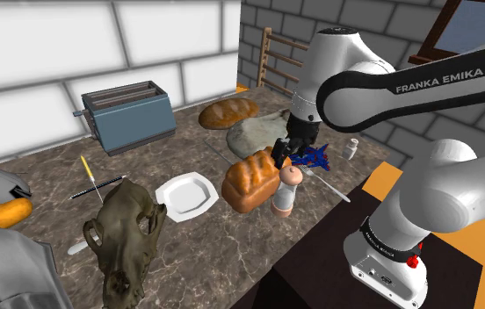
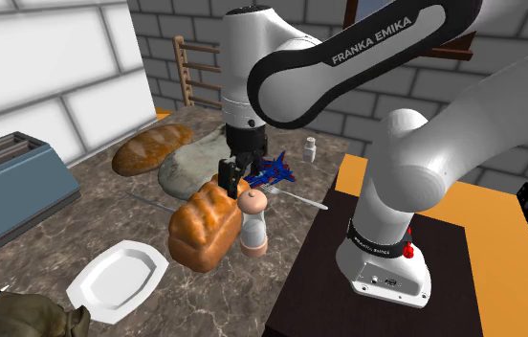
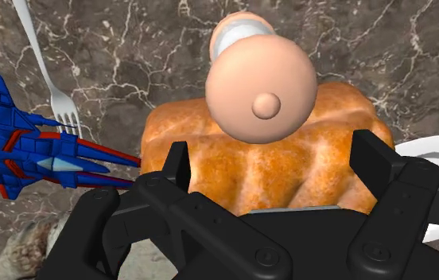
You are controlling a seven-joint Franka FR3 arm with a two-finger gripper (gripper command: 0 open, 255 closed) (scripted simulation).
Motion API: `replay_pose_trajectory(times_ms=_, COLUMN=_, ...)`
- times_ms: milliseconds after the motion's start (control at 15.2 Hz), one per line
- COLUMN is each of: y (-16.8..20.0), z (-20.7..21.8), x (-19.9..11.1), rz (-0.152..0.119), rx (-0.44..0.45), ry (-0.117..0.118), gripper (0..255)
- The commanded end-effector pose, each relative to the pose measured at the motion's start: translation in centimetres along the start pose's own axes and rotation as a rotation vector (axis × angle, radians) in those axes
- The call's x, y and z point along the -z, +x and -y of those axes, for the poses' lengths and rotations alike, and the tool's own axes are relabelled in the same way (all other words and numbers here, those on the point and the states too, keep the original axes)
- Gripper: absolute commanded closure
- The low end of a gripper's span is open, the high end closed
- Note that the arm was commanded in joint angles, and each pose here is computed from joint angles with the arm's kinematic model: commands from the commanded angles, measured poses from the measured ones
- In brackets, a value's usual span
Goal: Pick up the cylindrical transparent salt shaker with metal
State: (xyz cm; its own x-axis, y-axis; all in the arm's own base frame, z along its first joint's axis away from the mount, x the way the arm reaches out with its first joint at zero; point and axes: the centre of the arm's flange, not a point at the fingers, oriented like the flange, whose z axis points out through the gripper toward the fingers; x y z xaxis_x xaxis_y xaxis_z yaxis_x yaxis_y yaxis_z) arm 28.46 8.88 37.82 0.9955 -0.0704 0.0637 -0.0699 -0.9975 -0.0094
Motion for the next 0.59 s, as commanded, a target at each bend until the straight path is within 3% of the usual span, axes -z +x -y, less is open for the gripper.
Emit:
replay_pose_trajectory(times_ms=0, y=-0.2, z=0.1, x=-1.2, rz=-0.001, rx=-0.004, ry=0.000, gripper=0)
replay_pose_trajectory(times_ms=462, y=-0.4, z=0.1, x=-4.1, rz=-0.001, rx=-0.004, ry=0.000, gripper=0)
replay_pose_trajectory(times_ms=528, y=-0.5, z=0.0, x=-4.2, rz=-0.001, rx=-0.004, ry=0.000, gripper=255)
